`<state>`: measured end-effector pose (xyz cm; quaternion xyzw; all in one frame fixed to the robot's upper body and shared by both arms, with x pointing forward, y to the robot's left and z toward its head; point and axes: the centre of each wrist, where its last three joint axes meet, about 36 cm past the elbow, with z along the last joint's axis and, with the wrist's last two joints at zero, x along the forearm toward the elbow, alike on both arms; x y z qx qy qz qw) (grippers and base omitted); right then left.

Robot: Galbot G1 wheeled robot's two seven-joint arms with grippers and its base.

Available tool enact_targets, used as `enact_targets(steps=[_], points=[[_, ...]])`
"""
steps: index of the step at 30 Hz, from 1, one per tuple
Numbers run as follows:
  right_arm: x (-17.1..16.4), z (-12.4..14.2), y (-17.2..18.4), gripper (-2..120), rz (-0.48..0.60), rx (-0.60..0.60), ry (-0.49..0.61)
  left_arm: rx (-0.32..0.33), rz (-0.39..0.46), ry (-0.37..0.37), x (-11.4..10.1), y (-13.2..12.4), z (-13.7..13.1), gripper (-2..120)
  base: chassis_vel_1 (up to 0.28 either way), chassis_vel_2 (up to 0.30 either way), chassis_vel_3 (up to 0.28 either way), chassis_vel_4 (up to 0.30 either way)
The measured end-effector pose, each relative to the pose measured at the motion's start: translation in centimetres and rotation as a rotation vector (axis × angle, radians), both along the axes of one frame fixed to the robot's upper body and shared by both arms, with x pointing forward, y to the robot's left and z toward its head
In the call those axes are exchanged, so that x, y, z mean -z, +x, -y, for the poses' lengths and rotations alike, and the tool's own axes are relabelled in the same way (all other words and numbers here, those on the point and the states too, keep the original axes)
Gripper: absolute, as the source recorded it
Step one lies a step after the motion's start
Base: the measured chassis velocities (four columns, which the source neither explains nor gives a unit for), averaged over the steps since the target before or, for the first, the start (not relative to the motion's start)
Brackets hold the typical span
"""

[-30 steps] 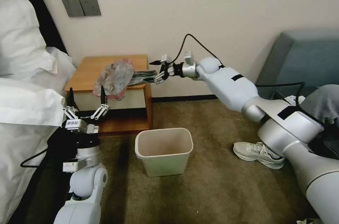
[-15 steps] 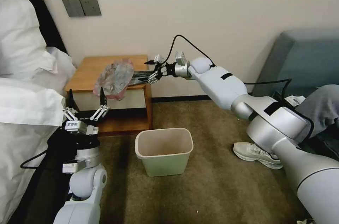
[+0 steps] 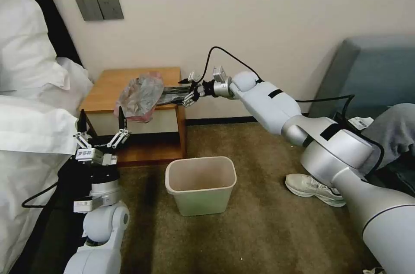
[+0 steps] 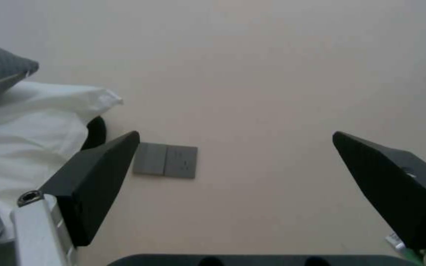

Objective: Pick up the garbage bag from the table and place it over the trash can.

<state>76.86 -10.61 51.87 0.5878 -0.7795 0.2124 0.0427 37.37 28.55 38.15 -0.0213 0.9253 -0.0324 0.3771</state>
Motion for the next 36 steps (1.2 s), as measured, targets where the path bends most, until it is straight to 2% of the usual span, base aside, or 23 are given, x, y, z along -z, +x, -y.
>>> enact_targets(steps=[12, 16, 17, 19, 21, 23, 24, 26, 28, 30, 31, 34, 36], points=[[0.45, -0.07, 0.04, 100, 0.001, 0.028, -0.014, -0.004, -0.001, 0.000, 0.34, 0.01, -0.12, 98, 0.000, 0.000, 0.000, 0.000], [0.51, 0.01, 0.06, 84, 0.000, 0.029, -0.019, -0.006, -0.001, -0.001, 0.43, 0.06, -0.15, 98, 0.000, 0.000, 0.000, 0.000], [0.51, 0.01, 0.06, 84, 0.000, 0.029, -0.019, -0.006, -0.001, -0.001, 0.43, 0.06, -0.15, 98, 0.000, 0.000, 0.000, 0.000], [0.51, 0.03, 0.06, 72, -0.001, 0.029, -0.020, -0.006, 0.000, -0.001, 0.47, 0.09, -0.15, 97, 0.000, 0.000, 0.000, 0.000], [0.51, 0.03, 0.07, 70, -0.001, 0.029, -0.020, -0.006, 0.000, -0.001, 0.49, 0.09, -0.16, 97, 0.000, 0.000, 0.000, 0.000], [0.51, 0.05, 0.06, 57, -0.001, 0.028, -0.021, -0.007, 0.000, -0.001, 0.55, 0.09, -0.17, 97, 0.000, 0.000, 0.000, 0.000], [0.51, 0.05, 0.06, 57, -0.001, 0.028, -0.021, -0.007, 0.000, -0.001, 0.55, 0.09, -0.17, 97, 0.000, 0.000, 0.000, 0.000], [0.51, 0.12, 0.05, 45, 0.000, 0.025, -0.025, -0.008, -0.002, -0.001, 0.66, 0.11, -0.17, 97, 0.000, 0.000, 0.000, 0.000], [0.50, 0.15, 0.04, 42, 0.000, 0.022, -0.026, -0.008, -0.002, -0.001, 0.71, 0.12, -0.18, 97, 0.000, 0.000, 0.000, 0.000], [0.48, 0.17, 0.03, 30, -0.002, 0.016, -0.028, -0.009, -0.002, -0.001, 0.76, 0.13, -0.18, 97, 0.000, 0.000, 0.000, 0.000], [0.48, 0.17, 0.03, 30, -0.002, 0.016, -0.028, -0.009, -0.002, -0.001, 0.76, 0.13, -0.18, 97, 0.000, 0.000, 0.000, 0.000], [0.37, 0.15, 0.00, 16, -0.003, 0.003, -0.030, -0.010, -0.005, -0.001, 0.89, 0.13, -0.15, 97, 0.000, 0.000, 0.000, 0.000], [0.35, 0.16, -0.01, 13, -0.003, 0.000, -0.031, -0.010, -0.006, -0.001, 0.92, 0.14, -0.14, 96, 0.000, 0.000, 0.000, 0.000]])
